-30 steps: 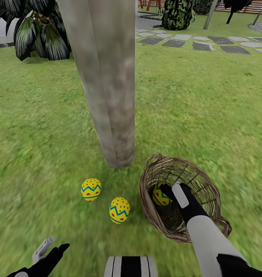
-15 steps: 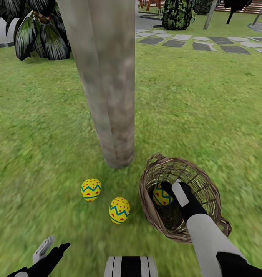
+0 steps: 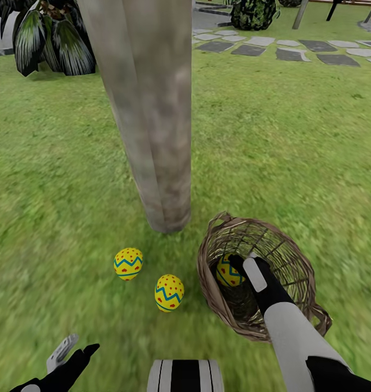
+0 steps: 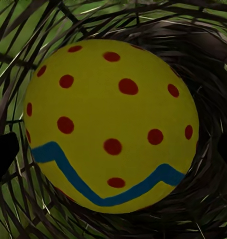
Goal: Take the three Easter eggs out of the wicker basket on the lawn in the garden, then place them on the lawn next to a single tree (choose any tree) so that all three eggs are next to the same tree and none are left in the basket.
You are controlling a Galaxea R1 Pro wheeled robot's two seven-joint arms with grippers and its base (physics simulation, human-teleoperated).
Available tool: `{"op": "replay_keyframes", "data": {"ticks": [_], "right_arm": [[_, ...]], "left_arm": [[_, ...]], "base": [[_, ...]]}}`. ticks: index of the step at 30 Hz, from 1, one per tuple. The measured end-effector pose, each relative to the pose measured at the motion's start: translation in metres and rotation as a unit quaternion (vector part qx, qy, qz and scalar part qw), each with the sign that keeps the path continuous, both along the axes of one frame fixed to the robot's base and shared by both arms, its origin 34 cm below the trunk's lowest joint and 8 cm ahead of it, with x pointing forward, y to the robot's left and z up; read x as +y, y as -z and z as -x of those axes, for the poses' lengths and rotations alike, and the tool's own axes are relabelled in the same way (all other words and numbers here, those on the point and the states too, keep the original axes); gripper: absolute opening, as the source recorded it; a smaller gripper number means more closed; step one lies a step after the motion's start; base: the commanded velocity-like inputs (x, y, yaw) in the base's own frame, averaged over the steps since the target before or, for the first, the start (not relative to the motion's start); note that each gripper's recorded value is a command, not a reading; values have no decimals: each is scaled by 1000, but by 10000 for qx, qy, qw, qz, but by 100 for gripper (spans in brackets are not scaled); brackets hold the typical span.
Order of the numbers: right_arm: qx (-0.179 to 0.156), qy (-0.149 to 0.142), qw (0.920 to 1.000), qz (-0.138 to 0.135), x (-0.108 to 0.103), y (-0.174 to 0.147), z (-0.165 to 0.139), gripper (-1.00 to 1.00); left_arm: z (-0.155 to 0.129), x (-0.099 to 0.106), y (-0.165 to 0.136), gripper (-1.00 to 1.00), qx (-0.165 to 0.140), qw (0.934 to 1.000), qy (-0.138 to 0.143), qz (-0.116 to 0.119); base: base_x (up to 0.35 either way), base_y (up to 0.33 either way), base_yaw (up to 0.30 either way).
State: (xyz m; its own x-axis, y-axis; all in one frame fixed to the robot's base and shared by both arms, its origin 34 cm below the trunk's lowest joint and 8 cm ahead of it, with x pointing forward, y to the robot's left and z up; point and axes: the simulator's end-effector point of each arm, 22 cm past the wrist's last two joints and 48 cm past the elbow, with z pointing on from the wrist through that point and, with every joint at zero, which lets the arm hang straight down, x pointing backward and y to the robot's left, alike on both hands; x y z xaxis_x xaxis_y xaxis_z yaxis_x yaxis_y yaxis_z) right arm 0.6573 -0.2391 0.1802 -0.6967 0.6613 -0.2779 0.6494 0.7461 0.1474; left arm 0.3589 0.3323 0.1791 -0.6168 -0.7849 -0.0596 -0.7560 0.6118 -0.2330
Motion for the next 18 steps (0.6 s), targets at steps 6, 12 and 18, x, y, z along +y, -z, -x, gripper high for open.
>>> {"op": "replay_keyframes", "data": {"ticks": [6,12,18], "right_arm": [[-29,-2,10000,16,0,-1,-2,100],[-52,8,10000,31,-1,1,-6,100],[-5,68,9999,80,-3,13,-1,100]], "left_arm": [[0,0,0,100,-5,10000,-10,10],[2,0,2,100,36,10000,-8,8],[9,0,9,100,147,9999,14,-3]], "base": [[0,0,0],[0,0,0],[0,0,0]]}}
